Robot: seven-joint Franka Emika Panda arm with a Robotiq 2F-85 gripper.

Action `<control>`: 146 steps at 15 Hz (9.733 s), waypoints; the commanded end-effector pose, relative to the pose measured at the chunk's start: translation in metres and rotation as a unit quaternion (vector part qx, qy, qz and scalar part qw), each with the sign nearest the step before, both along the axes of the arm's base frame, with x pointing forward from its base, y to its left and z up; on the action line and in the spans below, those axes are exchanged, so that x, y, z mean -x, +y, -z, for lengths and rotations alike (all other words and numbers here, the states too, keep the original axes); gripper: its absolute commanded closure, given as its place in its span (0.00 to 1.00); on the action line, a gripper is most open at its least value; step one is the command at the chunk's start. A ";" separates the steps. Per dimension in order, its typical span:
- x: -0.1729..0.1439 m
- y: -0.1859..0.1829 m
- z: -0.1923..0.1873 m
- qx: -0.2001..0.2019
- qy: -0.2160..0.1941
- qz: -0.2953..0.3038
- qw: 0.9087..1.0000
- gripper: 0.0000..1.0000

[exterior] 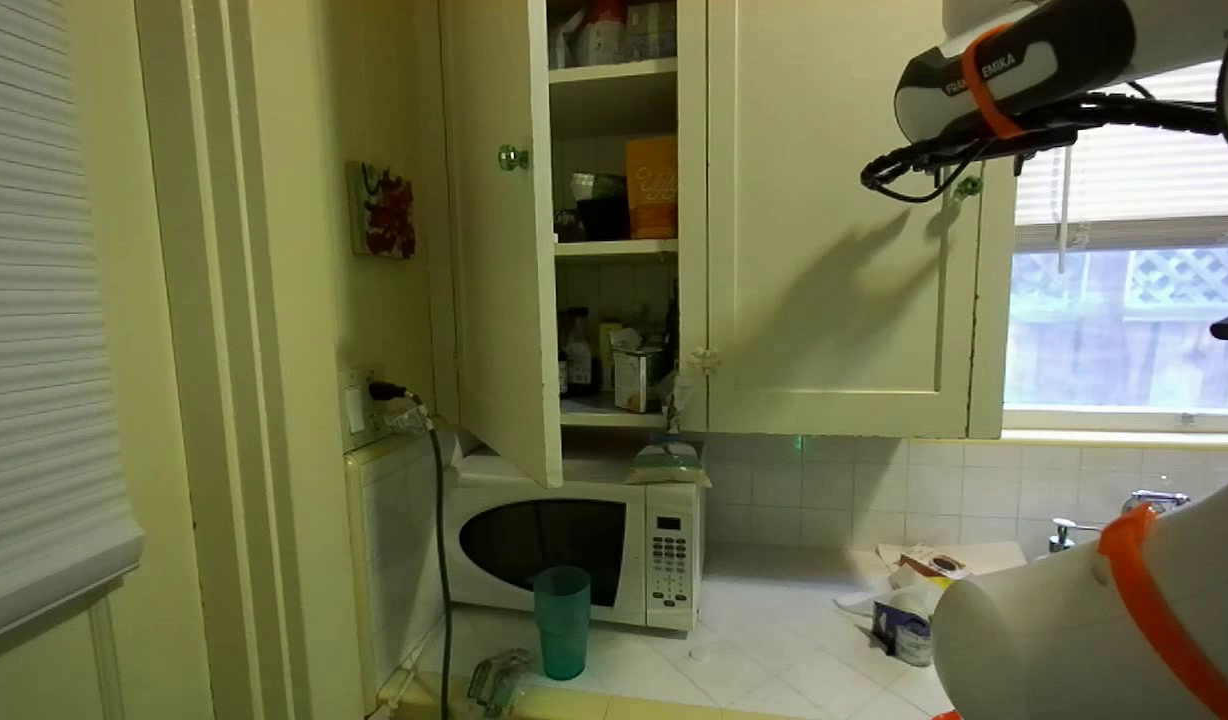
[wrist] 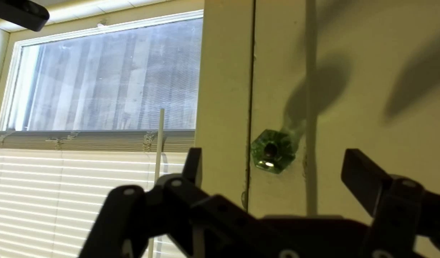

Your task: Open the cabinets

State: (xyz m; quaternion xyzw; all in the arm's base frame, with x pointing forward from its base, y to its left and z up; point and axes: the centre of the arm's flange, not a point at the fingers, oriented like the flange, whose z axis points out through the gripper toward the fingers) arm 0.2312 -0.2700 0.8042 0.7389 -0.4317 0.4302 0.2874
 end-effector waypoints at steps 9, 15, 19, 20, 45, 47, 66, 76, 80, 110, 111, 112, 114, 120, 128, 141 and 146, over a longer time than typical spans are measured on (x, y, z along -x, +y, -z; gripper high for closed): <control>0.004 -0.020 0.005 -0.007 0.010 -0.057 0.998 0.00; 0.000 -0.022 0.003 0.010 -0.007 -0.077 0.997 0.34; -0.002 -0.024 0.006 0.009 0.004 -0.073 0.997 0.65; -0.002 -0.024 0.006 0.007 0.007 -0.072 0.997 0.74; -0.017 0.095 0.023 -0.026 0.127 -0.061 0.990 0.92; -0.018 0.104 0.023 -0.035 0.129 -0.064 0.989 0.92; -0.022 0.163 0.034 -0.029 0.169 -0.029 0.985 0.92; -0.025 0.194 0.040 -0.018 0.178 -0.012 0.984 0.92; -0.026 0.204 0.042 -0.013 0.177 -0.006 0.984 0.92; -0.023 0.232 0.045 -0.051 0.073 0.059 0.994 0.92; -0.022 0.235 0.045 -0.052 0.070 0.060 0.994 0.92; -0.021 0.238 0.045 -0.052 0.067 0.062 0.994 0.92; -0.020 0.244 0.047 -0.053 0.058 0.066 0.995 0.92; -0.018 0.254 0.048 -0.058 0.026 0.079 0.995 0.92; -0.014 0.272 0.049 -0.065 -0.022 0.091 0.993 0.92; -0.010 0.291 0.051 -0.078 -0.105 0.107 0.986 0.92; -0.008 0.295 0.051 -0.085 -0.131 0.111 0.981 0.92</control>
